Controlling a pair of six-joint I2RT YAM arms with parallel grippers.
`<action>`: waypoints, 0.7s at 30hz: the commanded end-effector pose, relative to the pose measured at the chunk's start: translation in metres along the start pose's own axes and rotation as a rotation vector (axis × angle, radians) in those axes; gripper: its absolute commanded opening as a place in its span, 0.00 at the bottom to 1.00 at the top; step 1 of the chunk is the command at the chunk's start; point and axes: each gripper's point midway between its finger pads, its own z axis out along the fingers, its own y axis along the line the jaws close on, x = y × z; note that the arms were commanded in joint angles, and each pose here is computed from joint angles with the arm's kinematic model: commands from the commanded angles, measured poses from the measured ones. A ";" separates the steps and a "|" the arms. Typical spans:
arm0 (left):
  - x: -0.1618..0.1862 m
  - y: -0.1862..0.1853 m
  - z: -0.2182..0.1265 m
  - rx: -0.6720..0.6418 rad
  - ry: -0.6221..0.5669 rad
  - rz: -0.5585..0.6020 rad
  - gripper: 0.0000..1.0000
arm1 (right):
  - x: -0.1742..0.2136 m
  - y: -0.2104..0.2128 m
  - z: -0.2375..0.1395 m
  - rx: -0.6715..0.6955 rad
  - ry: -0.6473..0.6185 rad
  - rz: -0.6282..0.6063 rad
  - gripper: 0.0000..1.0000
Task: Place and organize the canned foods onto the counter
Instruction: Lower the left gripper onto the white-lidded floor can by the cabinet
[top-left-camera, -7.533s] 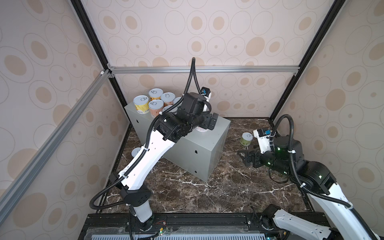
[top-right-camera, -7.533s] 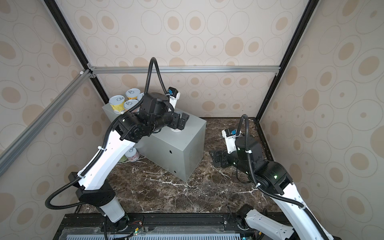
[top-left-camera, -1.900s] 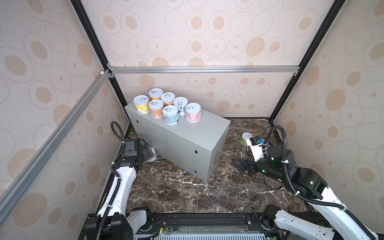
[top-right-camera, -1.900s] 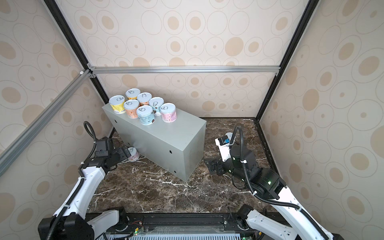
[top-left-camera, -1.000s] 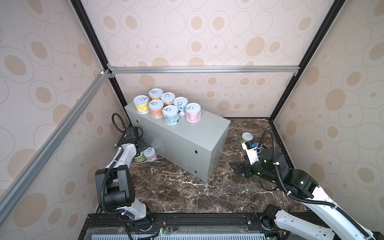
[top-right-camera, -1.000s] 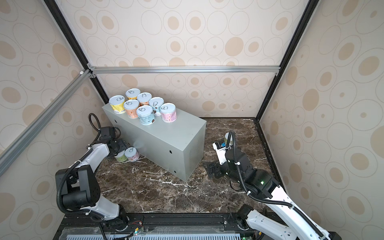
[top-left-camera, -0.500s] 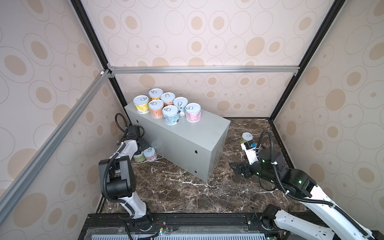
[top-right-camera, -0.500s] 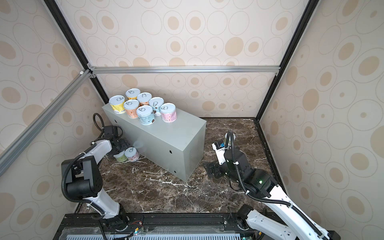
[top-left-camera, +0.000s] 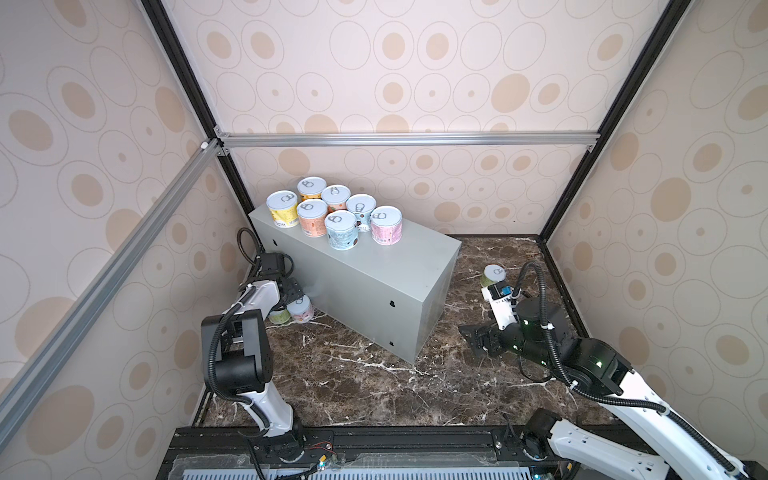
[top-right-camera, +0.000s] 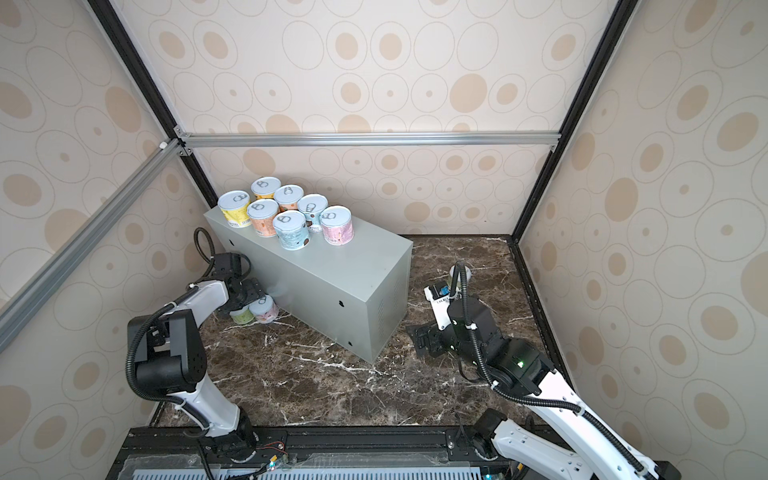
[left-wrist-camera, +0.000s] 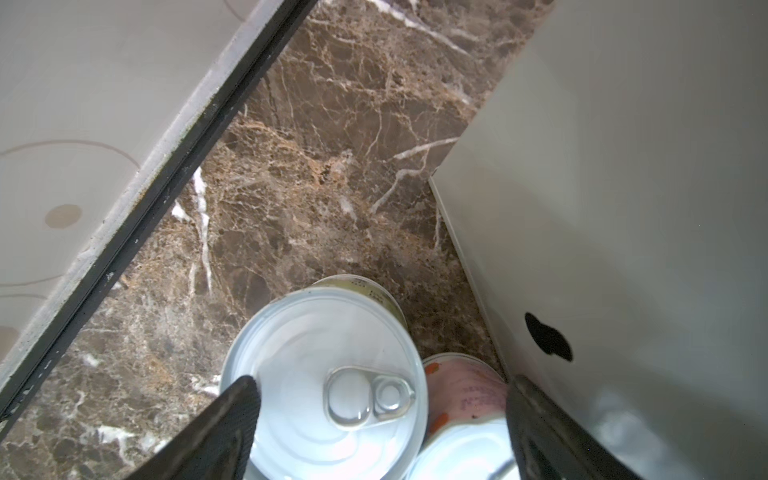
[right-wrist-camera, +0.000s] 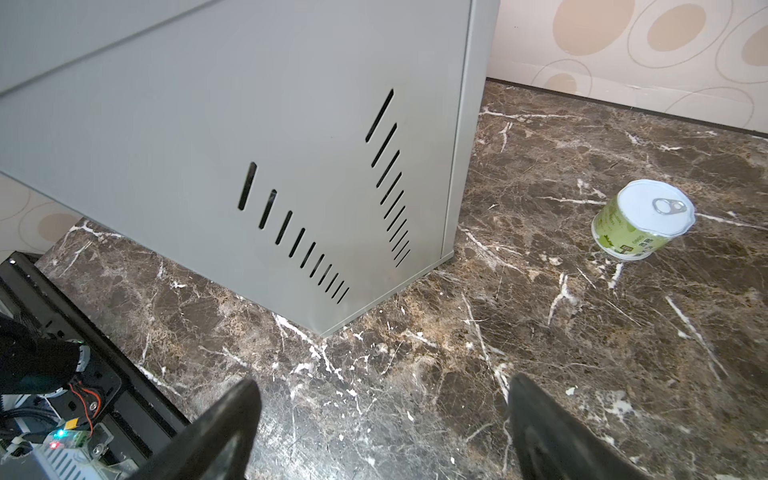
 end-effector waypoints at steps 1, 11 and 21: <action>0.012 -0.001 -0.003 -0.001 0.015 0.030 0.92 | -0.001 0.000 -0.002 -0.002 -0.015 -0.010 0.95; 0.035 0.001 -0.008 0.012 0.026 0.035 0.90 | -0.001 0.001 -0.005 -0.012 -0.024 -0.010 0.95; 0.065 0.002 -0.023 0.039 0.026 0.040 0.88 | -0.001 0.001 -0.010 -0.019 -0.043 -0.004 0.95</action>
